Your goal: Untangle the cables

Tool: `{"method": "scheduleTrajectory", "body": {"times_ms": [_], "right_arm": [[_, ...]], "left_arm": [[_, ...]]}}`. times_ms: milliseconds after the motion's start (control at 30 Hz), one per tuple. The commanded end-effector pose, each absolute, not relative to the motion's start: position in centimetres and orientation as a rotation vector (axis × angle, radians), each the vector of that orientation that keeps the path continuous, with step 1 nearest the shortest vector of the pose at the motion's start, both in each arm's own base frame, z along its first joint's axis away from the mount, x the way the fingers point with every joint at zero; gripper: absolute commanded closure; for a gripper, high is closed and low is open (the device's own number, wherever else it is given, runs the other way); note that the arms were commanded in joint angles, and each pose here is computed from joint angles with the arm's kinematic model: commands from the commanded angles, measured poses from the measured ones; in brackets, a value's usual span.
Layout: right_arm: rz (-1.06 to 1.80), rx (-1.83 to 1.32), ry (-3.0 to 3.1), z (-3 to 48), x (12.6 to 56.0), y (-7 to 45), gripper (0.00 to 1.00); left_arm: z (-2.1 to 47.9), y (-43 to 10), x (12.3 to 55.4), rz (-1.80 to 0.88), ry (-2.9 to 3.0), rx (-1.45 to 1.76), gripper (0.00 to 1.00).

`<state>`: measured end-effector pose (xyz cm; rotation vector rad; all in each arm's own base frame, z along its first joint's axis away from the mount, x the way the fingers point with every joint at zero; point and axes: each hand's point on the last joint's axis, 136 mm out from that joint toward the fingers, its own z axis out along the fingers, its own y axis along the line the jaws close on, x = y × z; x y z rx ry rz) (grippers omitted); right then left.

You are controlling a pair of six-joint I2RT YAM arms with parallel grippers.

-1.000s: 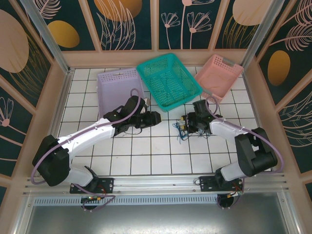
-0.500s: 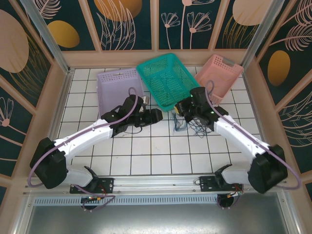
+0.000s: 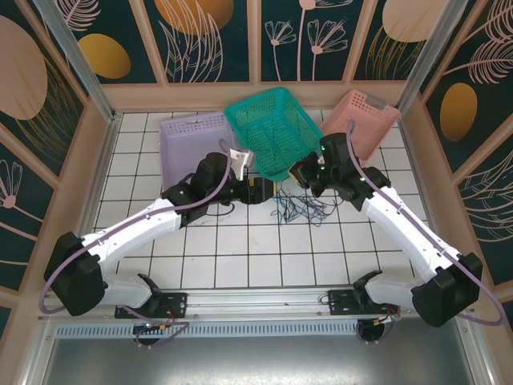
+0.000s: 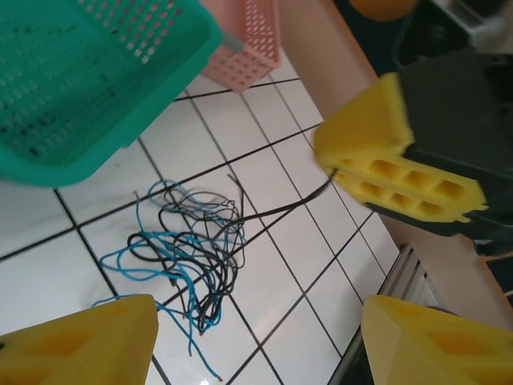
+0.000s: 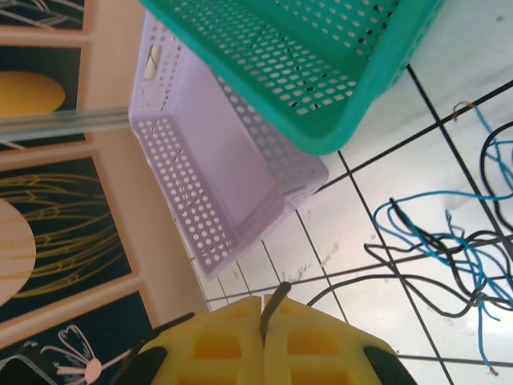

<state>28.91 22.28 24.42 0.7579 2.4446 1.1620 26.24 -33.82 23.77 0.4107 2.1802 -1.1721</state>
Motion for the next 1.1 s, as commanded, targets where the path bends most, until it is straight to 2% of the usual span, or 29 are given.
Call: {"method": "scheduleTrajectory", "body": {"times_ms": [0,133,333,433,600,667,700,733,767,800,833,867,967,1067], "right_arm": [[1.201,0.657,2.531,24.7,28.0,23.3,1.0],[1.204,0.606,2.559,25.3,27.9,23.7,1.0],[1.257,0.564,2.576,26.0,27.5,24.4,1.0],[1.281,0.55,2.587,26.3,27.0,24.6,1.0],[1.313,0.531,2.601,26.6,26.4,24.7,1.0],[1.324,0.527,2.603,26.7,26.2,24.8,1.0],[1.326,0.527,2.605,26.6,26.1,24.8,1.0],[1.327,0.527,2.605,26.6,26.0,24.7,1.0],[1.325,0.53,2.606,26.5,26.1,24.7,1.0],[1.317,0.537,2.605,26.4,26.1,24.5,1.0],[1.306,0.549,2.604,26.2,26.2,24.2,1.0],[1.292,0.576,2.594,26.0,26.4,23.7,0.96],[1.22,0.743,2.526,25.6,27.0,20.5,0.54],[1.185,0.97,2.403,24.5,26.5,16.4,0.32]], "left_arm": [[25.7,-35.5,25.0,-1.113,1.983,0.662,0.32],[25.1,-36.2,25.1,-0.939,1.902,0.725,0.31],[23.0,-34.7,28.0,-0.659,1.917,0.679,0.29],[21.8,-34.6,28.7,-0.591,1.932,0.7,0.29],[22.7,-36.5,29.1,-0.642,1.906,0.724,0.32],[22.6,-36.7,29.3,-0.647,1.91,0.71,0.46],[22.8,-36.8,29.4,-0.652,1.913,0.697,0.61],[23.0,-36.9,29.5,-0.663,1.913,0.687,0.81],[23.3,-37.0,29.4,-0.679,1.912,0.679,0.95],[23.6,-37.0,29.2,-0.705,1.912,0.665,1.0],[23.8,-37.1,29.1,-0.729,1.917,0.651,1.0],[23.9,-37.2,28.8,-0.758,1.929,0.636,1.0],[24.1,-36.8,28.5,-0.817,1.993,0.552,1.0],[24.4,-36.7,27.7,-0.905,2.033,0.473,1.0]]}}
